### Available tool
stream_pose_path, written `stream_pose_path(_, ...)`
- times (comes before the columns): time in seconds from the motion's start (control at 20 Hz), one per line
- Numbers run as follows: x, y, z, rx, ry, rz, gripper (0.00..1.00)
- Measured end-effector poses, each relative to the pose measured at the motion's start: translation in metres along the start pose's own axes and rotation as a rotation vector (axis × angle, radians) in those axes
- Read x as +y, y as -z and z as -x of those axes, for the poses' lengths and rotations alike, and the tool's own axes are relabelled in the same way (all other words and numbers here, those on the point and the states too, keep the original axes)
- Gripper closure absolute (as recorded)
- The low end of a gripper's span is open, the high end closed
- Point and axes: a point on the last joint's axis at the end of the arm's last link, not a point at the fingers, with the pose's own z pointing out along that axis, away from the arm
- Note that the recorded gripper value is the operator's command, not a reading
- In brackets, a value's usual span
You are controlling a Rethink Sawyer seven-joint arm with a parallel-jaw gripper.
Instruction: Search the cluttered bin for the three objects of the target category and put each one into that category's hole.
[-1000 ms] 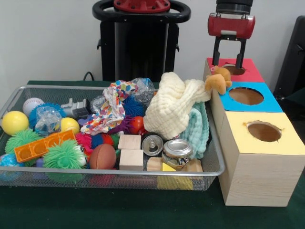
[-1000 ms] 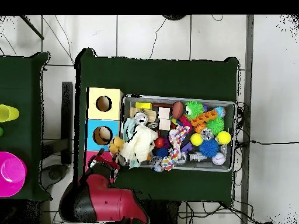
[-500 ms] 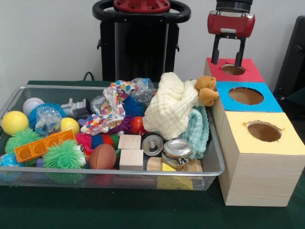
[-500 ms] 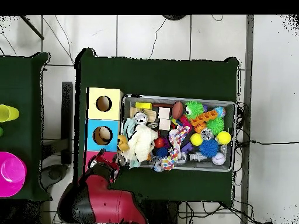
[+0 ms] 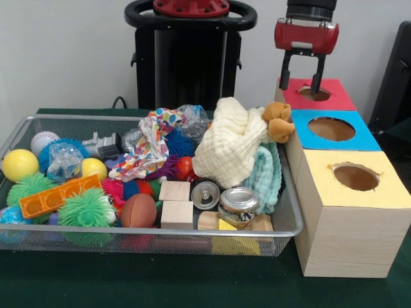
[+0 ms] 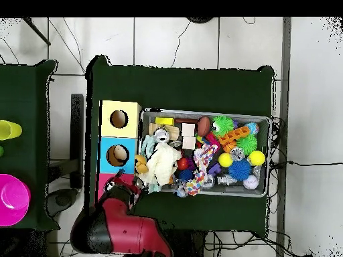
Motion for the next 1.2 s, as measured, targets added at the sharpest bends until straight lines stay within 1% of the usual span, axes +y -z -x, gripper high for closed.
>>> stream_pose_path(0.1,-0.007,-0.008,0.002,0.000,-0.011,-0.010,0.00)
stream_pose_path(0.15,-0.014,-0.015,0.003,-0.001,-0.021,-0.019,0.00)
stream_pose_path(0.4,-0.030,-0.033,0.005,-0.003,-0.042,-0.040,0.00)
stream_pose_path(0.6,-0.040,-0.043,0.005,0.010,-0.058,-0.056,0.00)
stream_pose_path(0.9,-0.047,-0.050,0.005,0.026,-0.074,-0.065,0.00)
stream_pose_path(1.2,-0.041,-0.052,0.004,0.037,-0.074,-0.051,0.00)
